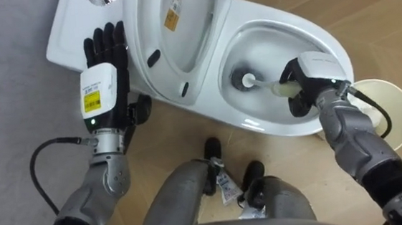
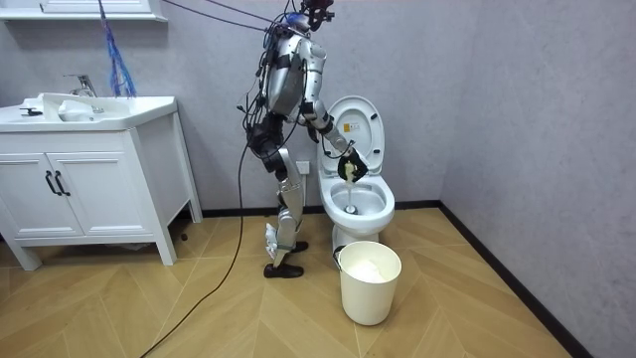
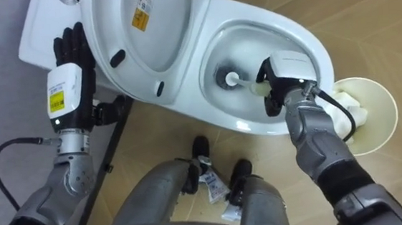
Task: Brush toilet
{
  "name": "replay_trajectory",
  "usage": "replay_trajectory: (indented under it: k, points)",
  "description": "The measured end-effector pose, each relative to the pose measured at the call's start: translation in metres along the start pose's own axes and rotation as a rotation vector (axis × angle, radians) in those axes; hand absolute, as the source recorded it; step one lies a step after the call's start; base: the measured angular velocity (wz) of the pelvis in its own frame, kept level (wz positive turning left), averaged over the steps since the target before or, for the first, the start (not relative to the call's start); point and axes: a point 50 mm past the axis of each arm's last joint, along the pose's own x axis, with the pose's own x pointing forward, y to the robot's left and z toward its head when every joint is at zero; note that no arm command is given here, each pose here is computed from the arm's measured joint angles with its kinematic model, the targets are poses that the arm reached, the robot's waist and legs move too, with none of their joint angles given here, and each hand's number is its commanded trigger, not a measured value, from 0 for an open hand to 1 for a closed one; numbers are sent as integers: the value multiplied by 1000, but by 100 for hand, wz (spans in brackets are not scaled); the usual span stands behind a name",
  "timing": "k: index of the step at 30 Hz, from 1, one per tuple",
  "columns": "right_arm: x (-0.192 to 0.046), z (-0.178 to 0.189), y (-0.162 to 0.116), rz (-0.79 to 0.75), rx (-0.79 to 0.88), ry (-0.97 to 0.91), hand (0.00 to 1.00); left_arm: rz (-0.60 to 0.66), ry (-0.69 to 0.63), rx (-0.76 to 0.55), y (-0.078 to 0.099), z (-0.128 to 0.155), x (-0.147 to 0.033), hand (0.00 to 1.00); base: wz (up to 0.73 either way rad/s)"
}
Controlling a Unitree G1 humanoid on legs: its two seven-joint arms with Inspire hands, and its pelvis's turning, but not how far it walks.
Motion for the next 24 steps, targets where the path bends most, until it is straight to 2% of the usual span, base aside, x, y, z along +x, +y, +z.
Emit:
replay_trajectory:
  k: [8, 14, 24]
  points:
    - [-8, 15, -15, -12, 19, -46, 100, 17, 4, -24, 2, 3, 2, 0, -1]
    - [-15, 24, -26, -18, 36, -81, 100, 28, 26, -24, 3, -2, -3, 0, -7]
    - [-29, 28, -26, -19, 38, -101, 100, 20, 66, -38, 2, -4, -12, 0, -6]
